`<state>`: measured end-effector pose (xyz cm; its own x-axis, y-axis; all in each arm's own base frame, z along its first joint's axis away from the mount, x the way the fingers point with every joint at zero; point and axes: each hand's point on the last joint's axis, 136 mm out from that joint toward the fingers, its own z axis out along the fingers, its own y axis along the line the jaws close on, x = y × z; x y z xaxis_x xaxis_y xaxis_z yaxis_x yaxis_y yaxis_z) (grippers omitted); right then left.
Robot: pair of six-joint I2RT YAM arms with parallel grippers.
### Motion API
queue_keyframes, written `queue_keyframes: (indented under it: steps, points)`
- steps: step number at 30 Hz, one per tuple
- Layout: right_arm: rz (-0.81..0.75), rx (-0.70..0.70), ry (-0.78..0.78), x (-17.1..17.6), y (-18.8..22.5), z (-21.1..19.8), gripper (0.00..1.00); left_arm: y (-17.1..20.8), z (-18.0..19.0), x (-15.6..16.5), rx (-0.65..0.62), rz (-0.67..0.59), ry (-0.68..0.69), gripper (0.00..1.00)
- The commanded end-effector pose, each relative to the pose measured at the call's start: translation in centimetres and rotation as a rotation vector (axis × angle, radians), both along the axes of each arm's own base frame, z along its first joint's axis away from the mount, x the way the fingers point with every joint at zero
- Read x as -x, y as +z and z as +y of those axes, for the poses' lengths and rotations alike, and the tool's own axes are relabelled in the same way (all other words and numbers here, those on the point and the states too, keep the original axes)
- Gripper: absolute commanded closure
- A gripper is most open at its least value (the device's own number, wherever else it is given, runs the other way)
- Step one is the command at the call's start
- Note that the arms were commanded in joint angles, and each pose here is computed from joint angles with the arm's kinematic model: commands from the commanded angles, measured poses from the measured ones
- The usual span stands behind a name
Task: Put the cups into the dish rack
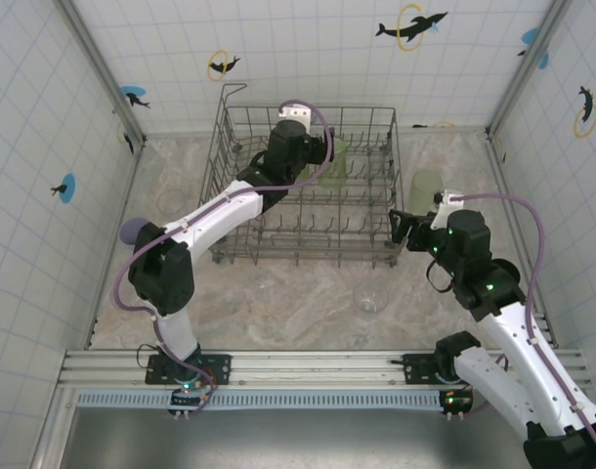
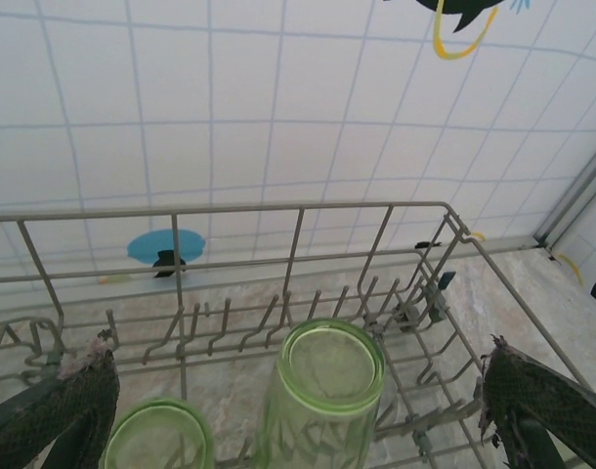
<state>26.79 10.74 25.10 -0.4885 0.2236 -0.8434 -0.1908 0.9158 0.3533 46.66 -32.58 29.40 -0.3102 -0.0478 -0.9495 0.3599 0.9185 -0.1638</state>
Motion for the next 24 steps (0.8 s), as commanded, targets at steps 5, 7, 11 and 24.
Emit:
queue_keyframes:
  steps: [5, 7, 11, 24]
  points:
    - [0.063, 0.029, -0.033, -0.1, 0.2, -0.6, 0.01, 0.4, 1.2, 3.2, 0.040, 0.059, -0.030, 0.03]
    - [0.084, 0.035, -0.040, -0.1, -0.2, -0.7, 0.01, 0.2, 1.7, 4.0, 0.044, 0.074, -0.032, 0.03]
    - [0.124, 0.061, -0.079, -0.4, -0.8, -1.3, 0.01, 0.2, 2.5, 5.5, 0.036, 0.098, -0.051, 0.03]
    - [0.170, 0.146, -0.176, -2.1, 0.9, -3.0, 0.01, -0.1, 4.8, 9.6, 0.003, 0.149, -0.100, 0.03]
